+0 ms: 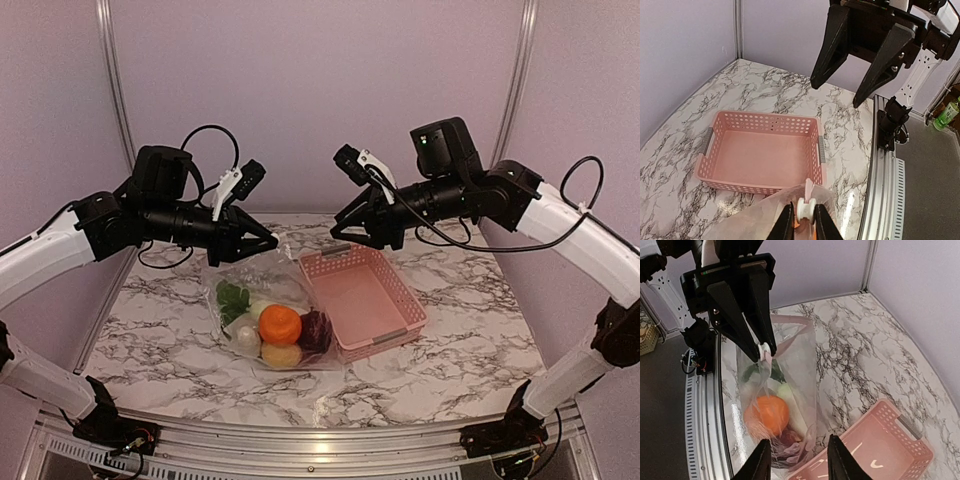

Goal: Place the food in the zip-top bag and seal the zipper
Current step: Pass from the left arm to the right

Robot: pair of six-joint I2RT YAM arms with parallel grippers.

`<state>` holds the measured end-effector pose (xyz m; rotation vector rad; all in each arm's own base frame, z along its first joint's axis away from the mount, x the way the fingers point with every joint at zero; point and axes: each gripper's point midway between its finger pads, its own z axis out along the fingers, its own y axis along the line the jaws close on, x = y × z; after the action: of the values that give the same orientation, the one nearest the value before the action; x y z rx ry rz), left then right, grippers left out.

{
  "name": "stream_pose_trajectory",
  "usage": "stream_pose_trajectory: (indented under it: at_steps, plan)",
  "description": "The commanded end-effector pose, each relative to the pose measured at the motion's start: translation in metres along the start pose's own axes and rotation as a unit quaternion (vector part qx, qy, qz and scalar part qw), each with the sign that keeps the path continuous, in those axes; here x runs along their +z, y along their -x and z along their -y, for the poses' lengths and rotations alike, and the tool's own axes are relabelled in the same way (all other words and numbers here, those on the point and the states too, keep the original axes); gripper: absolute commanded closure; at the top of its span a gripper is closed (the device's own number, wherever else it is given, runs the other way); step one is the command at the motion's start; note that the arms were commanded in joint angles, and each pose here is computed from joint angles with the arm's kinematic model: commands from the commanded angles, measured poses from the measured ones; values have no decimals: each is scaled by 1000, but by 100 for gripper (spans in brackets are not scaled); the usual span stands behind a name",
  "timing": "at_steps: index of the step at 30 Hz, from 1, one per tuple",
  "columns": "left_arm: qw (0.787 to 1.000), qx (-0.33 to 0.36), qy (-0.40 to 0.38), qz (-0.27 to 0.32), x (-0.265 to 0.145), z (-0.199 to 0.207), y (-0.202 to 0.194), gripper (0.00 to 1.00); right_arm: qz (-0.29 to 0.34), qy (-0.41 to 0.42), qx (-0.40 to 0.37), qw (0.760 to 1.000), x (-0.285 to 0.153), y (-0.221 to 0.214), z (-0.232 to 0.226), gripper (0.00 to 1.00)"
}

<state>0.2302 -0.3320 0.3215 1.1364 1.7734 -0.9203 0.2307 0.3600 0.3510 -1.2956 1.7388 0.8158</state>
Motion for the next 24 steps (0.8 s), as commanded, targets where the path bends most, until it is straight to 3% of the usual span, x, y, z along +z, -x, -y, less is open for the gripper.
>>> stream_pose_trajectory:
  at_steps: [1,5,10,12,15,22,24]
  plan:
    - [998,3,-33,47,2,8,34,83,34,75,22,996,16,20,-20,58]
    - [997,3,-49,59,8,10,42,84,23,103,19,994,41,19,-34,46]
    - [997,3,-54,59,9,11,44,86,23,100,17,995,57,20,-31,46]
    - [997,3,-55,58,8,11,43,82,35,102,15,994,60,24,-31,56]
    - [998,3,-42,56,6,9,41,71,46,110,8,993,65,29,-31,100]
    - [991,0,128,48,-42,-43,34,32,47,102,-53,992,47,46,-40,100]
    - [988,3,151,43,-50,-51,25,29,38,97,-63,993,40,44,-41,100]
